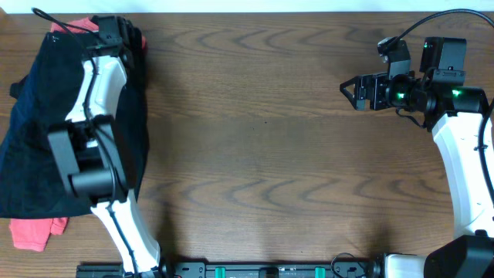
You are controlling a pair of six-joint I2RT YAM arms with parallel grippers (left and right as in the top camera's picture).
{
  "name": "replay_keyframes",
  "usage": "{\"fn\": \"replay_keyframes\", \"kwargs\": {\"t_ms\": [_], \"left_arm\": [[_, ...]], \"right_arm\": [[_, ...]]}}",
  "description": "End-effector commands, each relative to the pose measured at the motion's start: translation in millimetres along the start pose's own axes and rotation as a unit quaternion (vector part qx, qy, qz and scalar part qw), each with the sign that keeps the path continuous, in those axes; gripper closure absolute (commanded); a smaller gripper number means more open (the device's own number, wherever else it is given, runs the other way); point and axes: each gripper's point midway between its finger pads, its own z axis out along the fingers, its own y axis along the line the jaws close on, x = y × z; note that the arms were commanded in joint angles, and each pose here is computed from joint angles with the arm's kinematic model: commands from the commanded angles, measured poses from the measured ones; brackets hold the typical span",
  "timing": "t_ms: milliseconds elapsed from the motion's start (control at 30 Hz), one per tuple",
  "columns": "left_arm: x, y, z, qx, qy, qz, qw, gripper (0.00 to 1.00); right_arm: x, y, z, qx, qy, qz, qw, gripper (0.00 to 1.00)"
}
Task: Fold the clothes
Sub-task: 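Grasp the black shorts on top of the stack with the left gripper, then drag the black shorts right onto the open table and release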
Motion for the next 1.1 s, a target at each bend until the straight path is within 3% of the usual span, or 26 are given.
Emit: {"fn": "replay_keyframes", "kwargs": {"t_ms": [0,200,433,700,900,1067], "left_arm": [[-39.3,12.8,-88.8,0.014,-0.090,-0.026,0.996,0.94],[-47.4,-22.1,-203.8,0.127,-0.172,-0.005,0.977,0.94],[-24.4,-103.7,-277.0,0.257,-0.190,0.021,0.947,0.95],[26.8,-242.6,-276.3,0.348,-0.127,0.069,0.926,0.94],[69.4,-356.7,-264.2,0.431,-0.101,0.103,0.891,0.94],[83.6,-411.0,-266.6,0.471,-0.123,0.102,0.868,0.94]], "right_arm": [[-5.7,4.9,1.0,-0.006,-0.005,0.003,1.000,0.08],[-10.4,5.7,-3.4,-0.004,-0.014,0.011,1.000,0.15],[-27.9,3.1,-52.7,0.020,-0.056,0.024,0.998,0.15],[-20.5,-8.3,-117.7,0.081,-0.085,0.049,0.992,0.15],[-6.2,-17.0,-131.6,0.111,-0.075,0.067,0.989,0.15],[-0.4,-21.3,-133.7,0.116,-0.067,0.078,0.988,0.15]]}}
